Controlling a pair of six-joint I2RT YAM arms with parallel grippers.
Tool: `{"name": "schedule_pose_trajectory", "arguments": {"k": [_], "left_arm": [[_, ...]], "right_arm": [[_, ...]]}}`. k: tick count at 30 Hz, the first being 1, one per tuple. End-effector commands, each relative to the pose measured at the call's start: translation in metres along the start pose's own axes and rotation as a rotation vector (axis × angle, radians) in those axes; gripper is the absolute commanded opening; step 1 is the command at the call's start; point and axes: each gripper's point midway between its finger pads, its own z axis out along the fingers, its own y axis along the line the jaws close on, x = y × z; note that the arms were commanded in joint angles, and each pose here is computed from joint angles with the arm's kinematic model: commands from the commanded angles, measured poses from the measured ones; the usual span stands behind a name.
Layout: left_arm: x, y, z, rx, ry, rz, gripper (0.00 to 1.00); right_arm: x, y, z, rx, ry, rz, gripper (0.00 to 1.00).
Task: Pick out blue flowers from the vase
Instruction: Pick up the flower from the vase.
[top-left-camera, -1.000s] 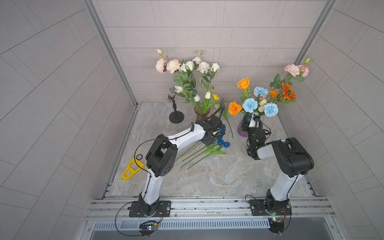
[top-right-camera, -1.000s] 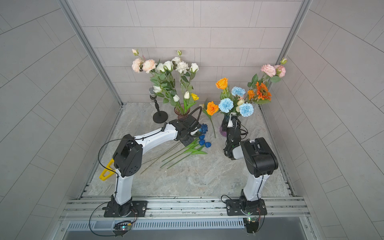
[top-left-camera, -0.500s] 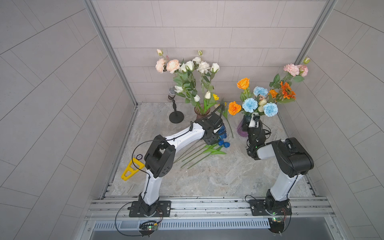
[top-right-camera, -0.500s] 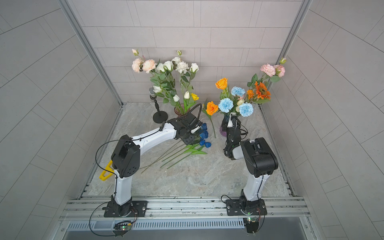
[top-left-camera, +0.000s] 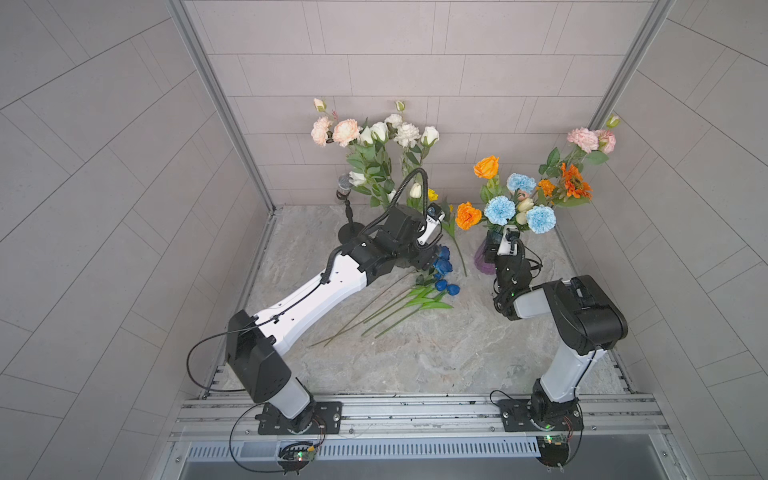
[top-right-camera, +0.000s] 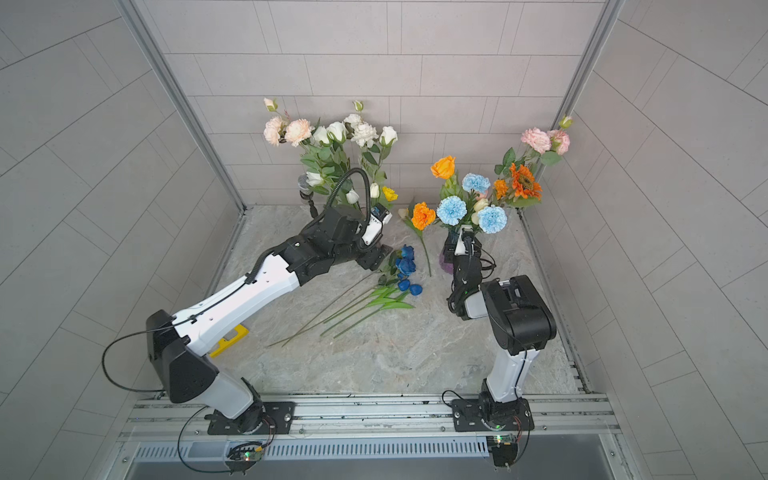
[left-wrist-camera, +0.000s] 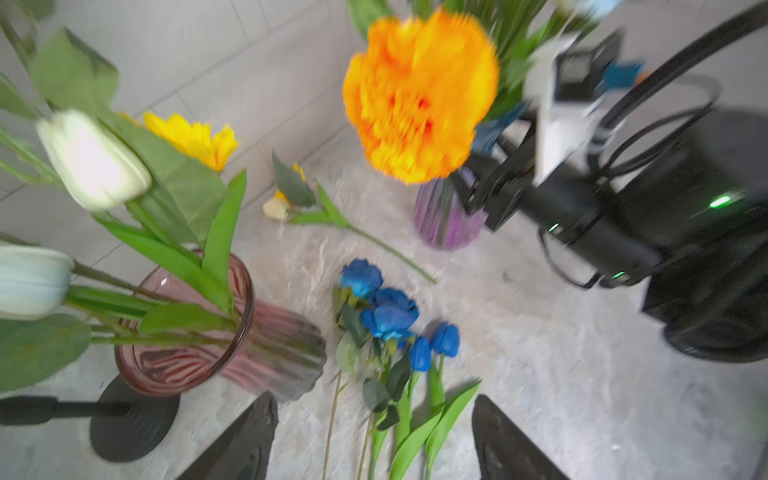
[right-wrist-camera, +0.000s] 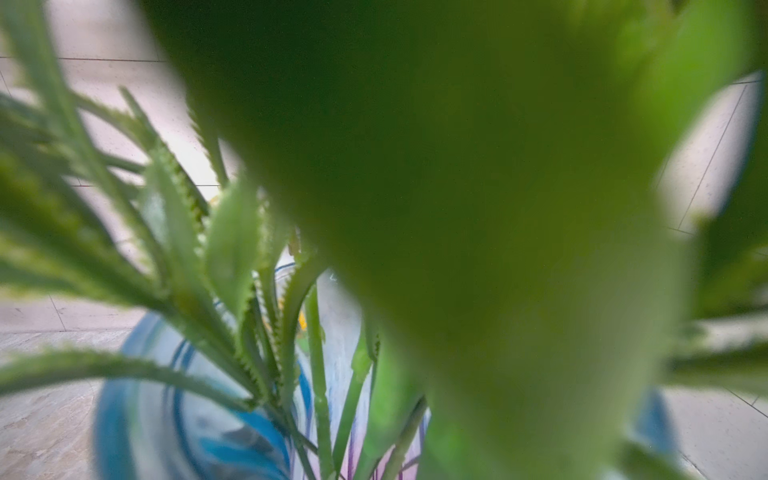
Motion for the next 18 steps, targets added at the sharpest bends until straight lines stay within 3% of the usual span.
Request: {"name": "schedule_pose_trajectory", "arguments": {"k": [1, 6, 12, 18], "left_arm": [[-0.036, -0.035, -0.002, 0.168, -0.152, -0.058, 0.78], [-0.064, -0.073, -0.002, 0.345, -0.231, -0.040, 0.78], [-0.081, -0.106, 0.017, 0.544, -0.243, -0.063, 0.78], [-0.082, -0.112, 0.046, 0.526, -0.180, 0.007, 0.78]], "right_arm": [[-0.027, -0.005, -0.003, 0.018, -0.075, -0.017, 0.67], [-0.028, -0.006, -0.002, 0.024, -0.077, -0.016, 0.67], [-0.028, -0.005, -0.003, 0.015, -0.077, -0.010, 0.67], [-0.031, -0.005, -0.004, 0.015, -0.083, -0.014, 0.67]]}}
